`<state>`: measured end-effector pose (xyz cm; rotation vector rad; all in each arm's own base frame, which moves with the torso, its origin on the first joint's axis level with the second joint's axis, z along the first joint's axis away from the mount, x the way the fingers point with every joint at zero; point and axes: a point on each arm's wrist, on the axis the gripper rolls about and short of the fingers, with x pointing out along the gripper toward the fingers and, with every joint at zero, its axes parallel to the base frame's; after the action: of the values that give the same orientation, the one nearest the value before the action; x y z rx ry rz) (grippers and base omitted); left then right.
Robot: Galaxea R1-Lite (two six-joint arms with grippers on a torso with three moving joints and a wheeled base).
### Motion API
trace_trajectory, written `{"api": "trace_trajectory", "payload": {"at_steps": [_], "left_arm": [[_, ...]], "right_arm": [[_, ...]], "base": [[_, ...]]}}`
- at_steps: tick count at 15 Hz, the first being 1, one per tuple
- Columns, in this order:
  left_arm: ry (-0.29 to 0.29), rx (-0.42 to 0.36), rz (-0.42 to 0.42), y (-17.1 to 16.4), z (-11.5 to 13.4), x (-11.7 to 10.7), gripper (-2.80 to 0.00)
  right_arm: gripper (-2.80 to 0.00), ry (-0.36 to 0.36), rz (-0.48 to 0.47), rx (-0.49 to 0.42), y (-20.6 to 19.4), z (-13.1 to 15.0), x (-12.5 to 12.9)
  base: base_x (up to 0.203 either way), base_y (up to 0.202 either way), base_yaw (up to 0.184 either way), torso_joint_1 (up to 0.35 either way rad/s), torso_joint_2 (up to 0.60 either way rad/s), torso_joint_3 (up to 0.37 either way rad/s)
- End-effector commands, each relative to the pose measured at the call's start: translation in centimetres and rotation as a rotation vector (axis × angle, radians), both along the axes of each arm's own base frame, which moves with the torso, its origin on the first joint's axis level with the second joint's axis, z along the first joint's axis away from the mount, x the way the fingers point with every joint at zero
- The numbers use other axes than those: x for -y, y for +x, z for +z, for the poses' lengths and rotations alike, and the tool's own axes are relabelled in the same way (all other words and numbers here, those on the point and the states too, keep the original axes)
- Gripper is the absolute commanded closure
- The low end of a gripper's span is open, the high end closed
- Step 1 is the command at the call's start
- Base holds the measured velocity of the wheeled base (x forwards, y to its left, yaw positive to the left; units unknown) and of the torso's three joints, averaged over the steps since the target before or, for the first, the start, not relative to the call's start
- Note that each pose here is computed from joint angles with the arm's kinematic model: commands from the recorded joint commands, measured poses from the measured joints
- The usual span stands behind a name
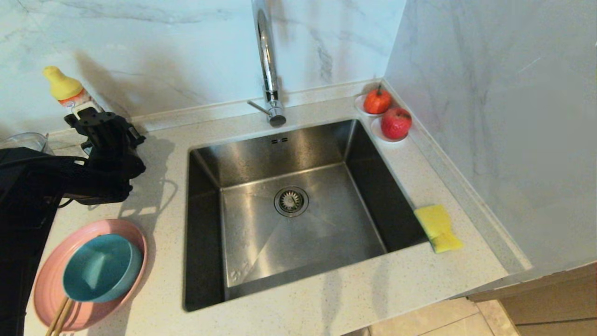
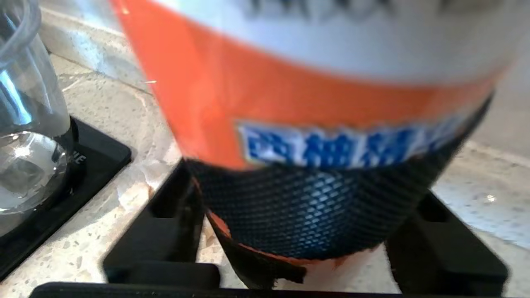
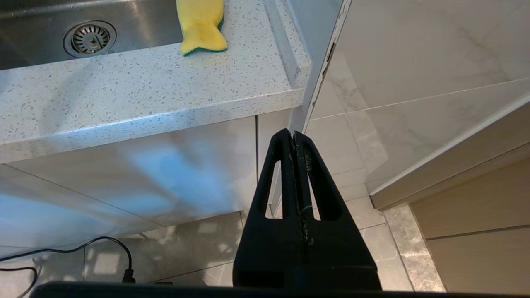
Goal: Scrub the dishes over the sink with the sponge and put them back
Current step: Place the dish soap on the table
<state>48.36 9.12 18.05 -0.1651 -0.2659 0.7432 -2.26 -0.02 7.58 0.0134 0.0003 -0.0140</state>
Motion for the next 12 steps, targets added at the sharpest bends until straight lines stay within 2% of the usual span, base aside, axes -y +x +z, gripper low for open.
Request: {"api": "trace_trajectory", "payload": {"at_steps": [1,5,10,12], "left_arm": [[0.002,0.03,0.003,-0.5,1.2,0.0,-2.8],[0.01,0.093,0.004,-2.2,4.7,0.3,-2.8],[0.031,0.172,0.003,-5.5,10.8,1.0,-2.8],[0.044,0.229,0.005,-7.2,14.0,1.3,-2.8]], "right_arm": [[0.0,0.0,0.0,0.0,0.0,0.0,0.0],[0.0,0.0,0.0,0.0,0.0,0.0,0.0],[0.0,0.0,0.0,0.0,0.0,0.0,0.0],[0.0,0.0,0.0,0.0,0.0,0.0,0.0]], "base": [[0.0,0.0,0.0,0.0,0.0,0.0],[0.0,0.0,0.0,0.0,0.0,0.0],[0.0,0.0,0.0,0.0,0.0,0.0],[0.0,0.0,0.0,0.0,0.0,0.0]]}}
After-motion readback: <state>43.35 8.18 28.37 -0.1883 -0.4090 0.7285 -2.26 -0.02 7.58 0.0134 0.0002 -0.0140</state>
